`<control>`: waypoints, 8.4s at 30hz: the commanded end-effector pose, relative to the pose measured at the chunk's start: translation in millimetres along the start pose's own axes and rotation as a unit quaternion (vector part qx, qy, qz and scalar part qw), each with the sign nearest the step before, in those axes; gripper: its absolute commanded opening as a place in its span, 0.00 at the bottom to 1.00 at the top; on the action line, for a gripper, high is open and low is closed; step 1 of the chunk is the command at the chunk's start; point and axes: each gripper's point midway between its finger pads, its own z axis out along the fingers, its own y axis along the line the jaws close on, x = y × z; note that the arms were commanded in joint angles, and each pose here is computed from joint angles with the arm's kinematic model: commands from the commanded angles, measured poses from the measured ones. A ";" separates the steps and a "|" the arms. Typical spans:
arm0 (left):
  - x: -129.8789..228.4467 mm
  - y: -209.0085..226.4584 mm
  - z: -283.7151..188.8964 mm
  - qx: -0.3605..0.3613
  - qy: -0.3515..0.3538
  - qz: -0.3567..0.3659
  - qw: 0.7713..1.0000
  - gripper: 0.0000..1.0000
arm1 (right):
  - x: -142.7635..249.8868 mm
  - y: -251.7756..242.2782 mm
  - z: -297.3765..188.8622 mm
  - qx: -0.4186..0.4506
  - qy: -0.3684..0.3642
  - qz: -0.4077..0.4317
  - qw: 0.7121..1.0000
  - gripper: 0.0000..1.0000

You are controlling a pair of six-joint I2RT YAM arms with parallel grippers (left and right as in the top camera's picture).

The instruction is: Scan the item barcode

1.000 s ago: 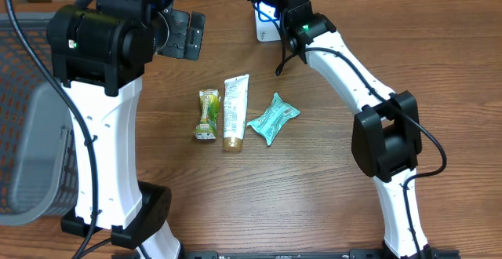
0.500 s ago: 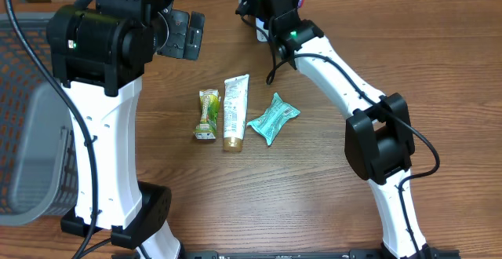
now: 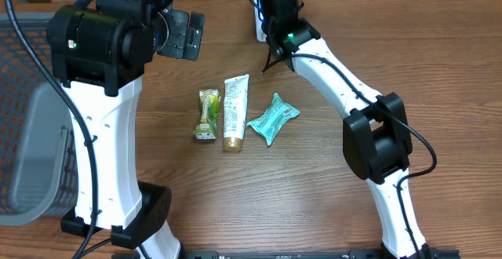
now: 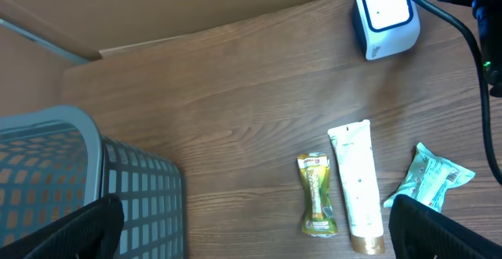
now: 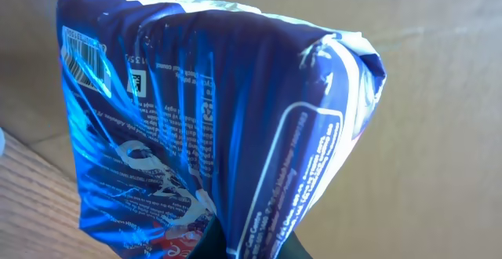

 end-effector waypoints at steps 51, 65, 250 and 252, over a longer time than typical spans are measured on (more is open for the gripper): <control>-0.1 3.7 -1.0 -0.006 -0.001 0.002 1.000 1.00 | 186.0 16.1 -172.4 -0.480 0.385 0.508 0.603 0.04; -0.1 3.7 -1.0 -0.006 -0.001 0.002 1.000 1.00 | 448.6 63.6 -125.9 -0.274 0.514 0.699 0.415 0.04; -0.1 3.8 -1.0 -0.006 -0.001 0.002 1.000 1.00 | 38.5 -98.6 -70.6 -0.026 0.087 0.299 0.950 0.04; -0.1 3.8 -1.0 -0.006 -0.001 0.001 1.000 0.99 | 34.2 -85.0 -59.0 -0.019 0.085 0.264 0.961 0.04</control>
